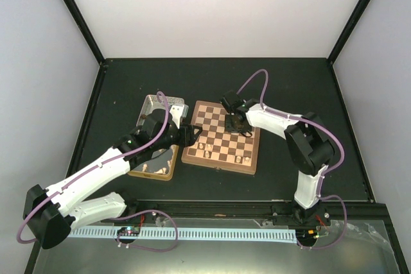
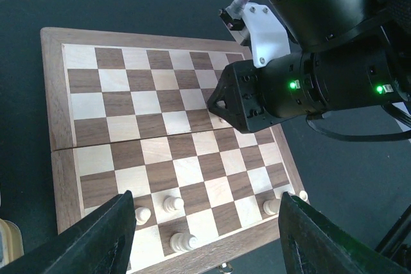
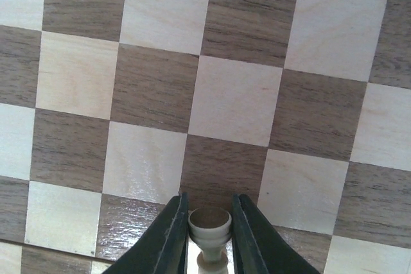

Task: Set up the chess pieces on the board
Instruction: Pick up the chess piece from the chessboard, then place the chess piece on the chessboard.

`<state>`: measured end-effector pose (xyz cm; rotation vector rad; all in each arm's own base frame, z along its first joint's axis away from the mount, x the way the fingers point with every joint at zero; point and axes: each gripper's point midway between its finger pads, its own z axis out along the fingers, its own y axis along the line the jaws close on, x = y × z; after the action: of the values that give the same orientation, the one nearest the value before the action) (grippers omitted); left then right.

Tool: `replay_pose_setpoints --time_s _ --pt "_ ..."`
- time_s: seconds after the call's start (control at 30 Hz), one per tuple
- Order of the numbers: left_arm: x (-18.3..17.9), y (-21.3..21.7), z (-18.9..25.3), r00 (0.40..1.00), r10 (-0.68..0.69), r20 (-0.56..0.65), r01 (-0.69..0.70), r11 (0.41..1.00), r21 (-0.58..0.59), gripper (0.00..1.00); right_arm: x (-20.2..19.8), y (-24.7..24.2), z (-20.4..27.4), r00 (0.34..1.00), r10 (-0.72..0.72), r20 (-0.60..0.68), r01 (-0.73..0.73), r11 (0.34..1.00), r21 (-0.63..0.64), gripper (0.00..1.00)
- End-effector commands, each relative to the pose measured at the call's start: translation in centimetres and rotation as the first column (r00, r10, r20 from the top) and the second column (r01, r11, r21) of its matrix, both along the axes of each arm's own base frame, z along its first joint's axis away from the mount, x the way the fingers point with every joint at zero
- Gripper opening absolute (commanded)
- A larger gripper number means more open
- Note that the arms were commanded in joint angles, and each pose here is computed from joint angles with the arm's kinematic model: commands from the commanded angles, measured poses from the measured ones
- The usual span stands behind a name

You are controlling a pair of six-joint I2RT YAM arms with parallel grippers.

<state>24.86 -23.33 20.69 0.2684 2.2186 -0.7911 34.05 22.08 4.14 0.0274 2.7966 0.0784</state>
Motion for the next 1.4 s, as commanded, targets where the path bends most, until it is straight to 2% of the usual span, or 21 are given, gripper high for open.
replay_pose_setpoints --time_s 0.0,0.07,0.17,0.23,0.3,0.4,0.5,0.57,0.67,0.77,0.97,1.07,1.23,1.37 --pt "0.2 0.1 0.9 1.0 0.009 0.026 -0.008 1.0 -0.025 0.63 -0.3 -1.0 -1.2 0.999 -0.018 -0.033 0.016 0.999 -0.051 0.19" --pt "0.2 0.1 0.8 1.0 0.006 0.024 -0.006 1.0 -0.025 0.63 -0.3 -0.9 -1.0 0.999 -0.018 -0.028 0.017 0.999 -0.045 0.13" --pt "0.1 -0.1 0.7 1.0 -0.005 0.019 0.005 1.0 -0.029 0.63 0.0 -0.5 0.2 1.0 -0.024 0.013 0.024 1.0 0.002 0.12" --pt "0.0 -0.2 0.7 1.0 -0.013 0.021 0.014 0.999 -0.036 0.63 0.0 0.3 1.9 0.998 -0.035 0.048 0.031 0.995 0.095 0.12" --pt "0.0 -0.4 0.7 0.999 -0.02 0.032 0.021 0.999 -0.049 0.64 -0.3 2.3 4.0 0.997 -0.05 0.06 0.032 0.964 0.263 0.11" --pt "0.0 -0.7 0.8 0.997 -0.036 0.072 0.042 0.996 -0.082 0.65 -1.4 5.4 7.5 0.996 -0.083 0.026 0.057 0.854 0.518 0.11" --pt "0.1 -1.2 0.7 0.992 -0.05 0.119 0.063 0.992 -0.112 0.66 -2.6 7.5 10.3 0.986 -0.147 -0.076 0.155 0.667 0.729 0.11" --pt "0.1 -1.5 0.8 0.988 -0.059 0.142 0.078 0.988 -0.134 0.67 -3.2 8.3 11.8 0.977 -0.165 -0.134 0.204 0.562 0.801 0.11" --pt "-0.2 -2.4 1.3 0.98 -0.093 0.175 0.123 0.978 -0.17 0.69 -3.9 8.4 13.6 0.962 -0.188 -0.197 0.263 0.453 0.852 0.11" --pt "-0.2 -3.2 1.6 0.972 -0.117 0.205 0.156 0.971 -0.181 0.73 -4.6 8.2 15.0 0.948 -0.205 -0.245 0.308 0.383 0.871 0.08" --pt "0.1 -4.8 2.1 0.96 -0.153 0.236 0.197 0.964 -0.177 0.74 -6.1 8.5 15.9 0.924 -0.19 -0.333 0.377 0.293 0.879 0.08" --pt "0.5 -5.5 2.1 0.961 -0.156 0.228 0.199 0.964 -0.179 0.71 -6.5 8.8 16.3 0.921 -0.173 -0.349 0.386 0.274 0.881 0.08" --pt "1.4 -6.7 1.7 0.969 -0.162 0.189 0.195 0.965 -0.173 0.59 -6.8 8.9 17.0 0.924 -0.163 -0.347 0.379 0.261 0.888 0.08" --pt "1.8 -6.8 2.1 0.969 -0.136 0.206 0.173 0.969 -0.174 0.48 -6.9 8.8 17.0 0.924 -0.165 -0.345 0.378 0.262 0.888 0.08"
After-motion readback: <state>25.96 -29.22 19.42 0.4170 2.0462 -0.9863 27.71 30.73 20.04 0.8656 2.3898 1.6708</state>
